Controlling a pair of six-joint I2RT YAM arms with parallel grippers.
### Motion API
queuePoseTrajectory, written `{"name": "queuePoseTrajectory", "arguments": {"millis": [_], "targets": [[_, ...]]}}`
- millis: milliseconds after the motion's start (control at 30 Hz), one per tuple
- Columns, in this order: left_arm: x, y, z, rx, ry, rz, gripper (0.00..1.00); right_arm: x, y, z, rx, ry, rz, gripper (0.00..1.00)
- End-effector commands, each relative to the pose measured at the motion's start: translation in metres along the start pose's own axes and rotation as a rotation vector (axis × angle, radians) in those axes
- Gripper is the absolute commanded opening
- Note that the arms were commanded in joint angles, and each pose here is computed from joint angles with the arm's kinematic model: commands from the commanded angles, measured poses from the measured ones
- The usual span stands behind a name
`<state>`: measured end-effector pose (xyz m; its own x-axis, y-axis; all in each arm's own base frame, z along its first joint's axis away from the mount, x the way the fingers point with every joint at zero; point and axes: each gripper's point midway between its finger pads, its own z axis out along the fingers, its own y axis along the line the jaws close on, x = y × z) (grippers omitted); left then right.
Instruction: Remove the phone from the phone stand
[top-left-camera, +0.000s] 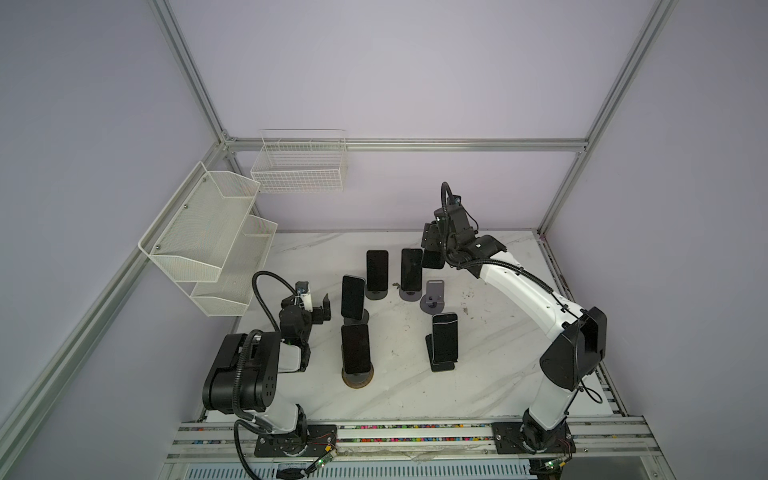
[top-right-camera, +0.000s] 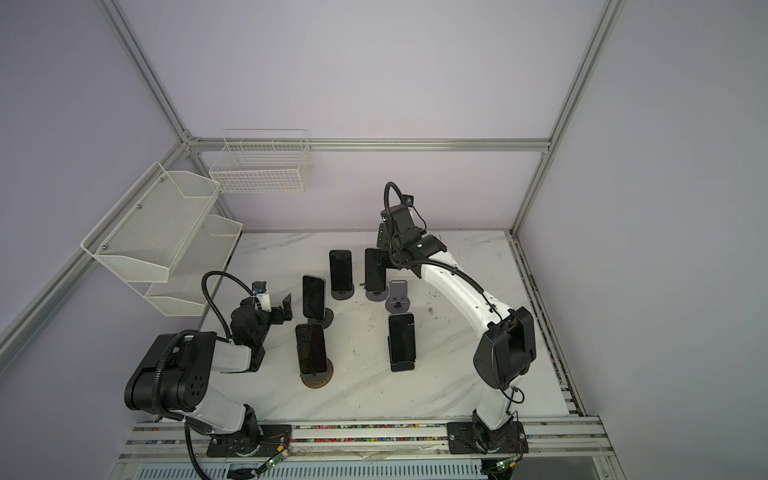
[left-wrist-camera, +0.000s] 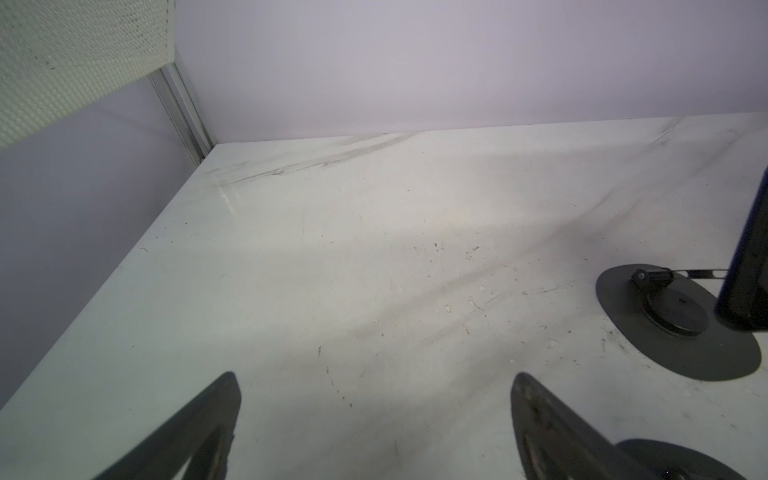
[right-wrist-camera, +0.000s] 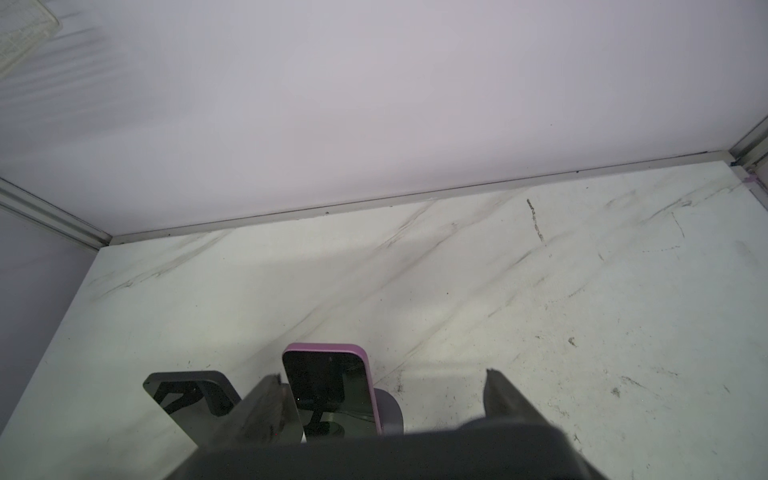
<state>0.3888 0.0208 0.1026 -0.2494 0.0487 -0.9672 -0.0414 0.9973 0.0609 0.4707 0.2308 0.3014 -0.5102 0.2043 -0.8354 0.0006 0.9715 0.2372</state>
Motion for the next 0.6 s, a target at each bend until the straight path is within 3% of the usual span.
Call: {"name": "queuePoseTrajectory", "arguments": {"millis": [0, 200, 367, 500, 567], "targets": [[-0.021, 0.003, -0.009, -0.020, -0.092, -0.016, 0.99, -0.020, -0.014, 0.010, -0.007, -0.018, 0.049, 0.63], [-0.029, 0.016, -0.016, -0.091, -0.101, -0.043, 1.00, -0.030, -0.050, 0.037, 0.034, 0.003, 0.086, 0.63], [-0.043, 0.023, -0.015, -0.127, -0.028, -0.057, 1.00, -0.032, -0.077, 0.057, 0.083, 0.019, 0.083, 0.63], [-0.048, 0.052, -0.020, -0.301, 0.099, -0.227, 1.00, -0.023, -0.088, 0.074, 0.113, 0.038, 0.068, 0.63], [-0.052, 0.054, -0.023, -0.318, 0.134, -0.249, 1.00, -0.015, -0.090, 0.084, 0.122, 0.058, 0.063, 0.63]]}}
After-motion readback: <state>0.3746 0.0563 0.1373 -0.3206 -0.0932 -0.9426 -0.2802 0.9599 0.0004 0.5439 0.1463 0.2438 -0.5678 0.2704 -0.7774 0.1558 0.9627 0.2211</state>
